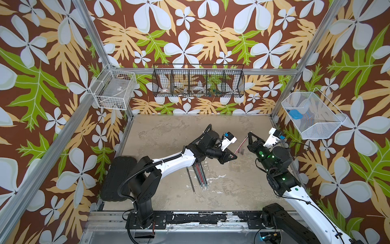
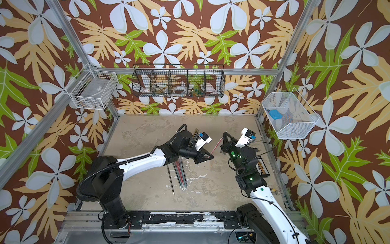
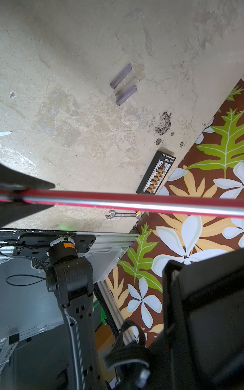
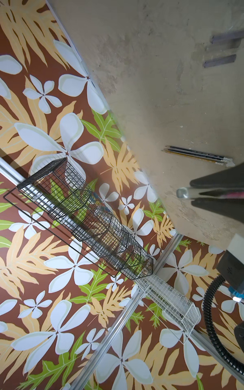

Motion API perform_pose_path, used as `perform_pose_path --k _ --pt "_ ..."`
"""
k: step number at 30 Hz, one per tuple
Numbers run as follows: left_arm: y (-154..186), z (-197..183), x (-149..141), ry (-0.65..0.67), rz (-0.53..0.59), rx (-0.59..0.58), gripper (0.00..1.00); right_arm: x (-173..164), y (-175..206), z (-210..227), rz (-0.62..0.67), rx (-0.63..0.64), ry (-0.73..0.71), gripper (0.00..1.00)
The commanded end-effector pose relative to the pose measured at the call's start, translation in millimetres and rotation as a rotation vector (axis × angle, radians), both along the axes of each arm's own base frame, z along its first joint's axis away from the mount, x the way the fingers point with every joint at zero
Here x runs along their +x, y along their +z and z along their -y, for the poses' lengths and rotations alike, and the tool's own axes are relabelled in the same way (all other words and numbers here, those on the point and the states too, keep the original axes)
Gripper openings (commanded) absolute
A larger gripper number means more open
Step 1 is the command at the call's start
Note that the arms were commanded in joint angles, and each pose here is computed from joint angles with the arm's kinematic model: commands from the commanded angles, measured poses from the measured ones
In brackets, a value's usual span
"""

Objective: Remove the protective cover of the pencils
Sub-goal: Pick up the pencil from the center of the board.

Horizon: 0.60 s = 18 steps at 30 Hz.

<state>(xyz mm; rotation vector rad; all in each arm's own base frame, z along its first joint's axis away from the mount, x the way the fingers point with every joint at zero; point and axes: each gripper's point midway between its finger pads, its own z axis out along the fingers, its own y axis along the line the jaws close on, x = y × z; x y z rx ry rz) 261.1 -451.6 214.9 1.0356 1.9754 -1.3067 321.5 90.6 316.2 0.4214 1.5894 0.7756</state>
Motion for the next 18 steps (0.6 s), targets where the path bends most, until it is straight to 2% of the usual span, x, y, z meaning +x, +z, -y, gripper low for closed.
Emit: perform_pose_path --k 1,4,6,7,9,12,18 --pt "-10.2 -2.5 7.4 0.044 -0.009 0.057 0.0 2.0 -2.4 -0.6 -0.015 -0.053 0.0 0.04" --pt "-16.9 -5.8 15.6 0.085 0.006 0.104 0.0 6.0 -18.7 -2.0 -0.104 -0.198 0.014 0.32" --pt "-26.6 -8.5 21.4 0.105 0.018 0.159 0.0 6.8 -37.9 -1.8 -0.19 -0.295 0.029 0.54" --pt "-32.3 -9.7 24.8 0.113 0.022 0.189 0.0 5.9 -46.2 -2.2 -0.216 -0.328 0.043 0.58" --pt "-47.6 -12.0 31.8 0.135 0.022 0.263 0.0 -0.4 -65.7 -6.7 -0.255 -0.366 0.103 0.64" --pt "-65.7 -14.0 37.2 0.14 0.009 0.341 0.0 -14.6 -90.9 -9.0 -0.275 -0.342 0.181 0.66" --pt "-82.2 -18.3 43.6 0.16 0.009 0.407 0.0 -33.5 -99.9 -0.8 -0.239 -0.255 0.252 0.66"
